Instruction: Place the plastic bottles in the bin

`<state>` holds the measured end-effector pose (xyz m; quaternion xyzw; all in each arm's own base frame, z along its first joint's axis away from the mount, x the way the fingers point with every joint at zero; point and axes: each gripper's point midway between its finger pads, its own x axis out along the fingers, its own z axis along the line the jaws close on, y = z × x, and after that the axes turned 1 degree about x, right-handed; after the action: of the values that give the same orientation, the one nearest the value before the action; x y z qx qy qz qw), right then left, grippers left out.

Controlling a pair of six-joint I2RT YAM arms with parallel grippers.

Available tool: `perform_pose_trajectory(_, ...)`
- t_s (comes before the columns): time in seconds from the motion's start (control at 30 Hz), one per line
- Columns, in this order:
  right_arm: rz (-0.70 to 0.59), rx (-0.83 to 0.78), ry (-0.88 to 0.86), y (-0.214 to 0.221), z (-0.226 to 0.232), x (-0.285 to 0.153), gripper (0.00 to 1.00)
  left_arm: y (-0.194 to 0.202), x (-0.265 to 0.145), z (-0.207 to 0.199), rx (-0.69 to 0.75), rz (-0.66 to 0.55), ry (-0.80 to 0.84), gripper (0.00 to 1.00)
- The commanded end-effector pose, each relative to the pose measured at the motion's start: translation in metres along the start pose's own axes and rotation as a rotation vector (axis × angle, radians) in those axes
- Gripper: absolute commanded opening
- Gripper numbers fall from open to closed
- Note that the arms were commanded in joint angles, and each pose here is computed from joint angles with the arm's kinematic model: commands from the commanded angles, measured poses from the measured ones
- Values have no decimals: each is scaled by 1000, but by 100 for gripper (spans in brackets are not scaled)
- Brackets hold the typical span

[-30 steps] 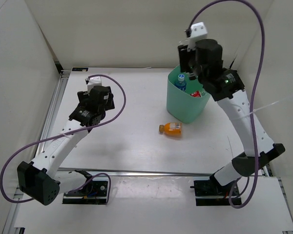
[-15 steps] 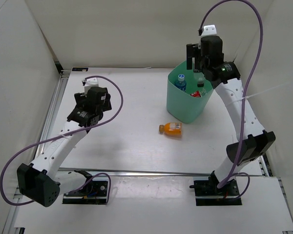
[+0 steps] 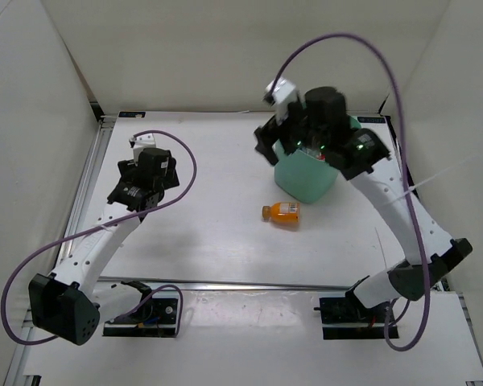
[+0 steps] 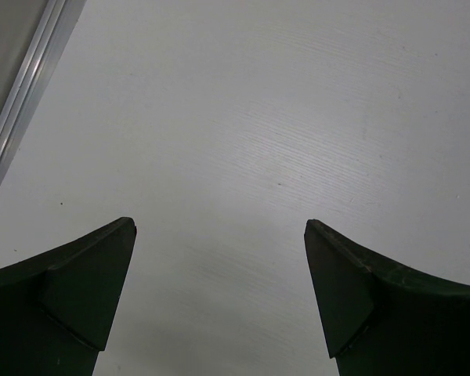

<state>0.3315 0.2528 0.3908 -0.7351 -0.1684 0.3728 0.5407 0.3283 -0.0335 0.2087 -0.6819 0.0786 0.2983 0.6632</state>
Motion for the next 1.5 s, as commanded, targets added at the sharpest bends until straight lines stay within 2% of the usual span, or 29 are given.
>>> perform_pose_trajectory(0.0,199,-159,-173,67,54,23,100,1,-5,-4,-31,7,46,100)
perform_pose_trajectory(0.03,275,-203,-211,97,71,32,100,1,-5,-6,-31,11,57,100)
perform_pose_trajectory(0.1,343,-211,-238,127,83,39,100,1,-5,-6,-31,11,57,100)
perform_pose_trajectory(0.2,531,-269,-164,190,67,50,100,8,-5,-6,-21,29,60,100)
perform_pose_trajectory(0.27,585,-312,-73,215,51,53,100,12,-3,-6,-26,38,57,100)
perform_pose_trajectory(0.4,595,-310,-11,226,36,57,100,23,-3,-1,-25,66,48,100)
perform_pose_trajectory(0.6,635,-244,-35,248,47,78,100,36,-2,5,-12,83,32,100)
perform_pose_trajectory(0.73,659,-230,50,256,29,79,100,44,-2,4,-15,98,41,100)
perform_pose_trajectory(1.07,730,-117,-15,291,41,84,100,54,-1,9,-3,111,26,100)
perform_pose_trajectory(1.3,773,-57,-84,303,58,75,100,58,-2,15,-1,107,8,100)
perform_pose_trajectory(1.47,847,-42,-95,331,64,61,100,62,-2,20,-4,105,-18,100)
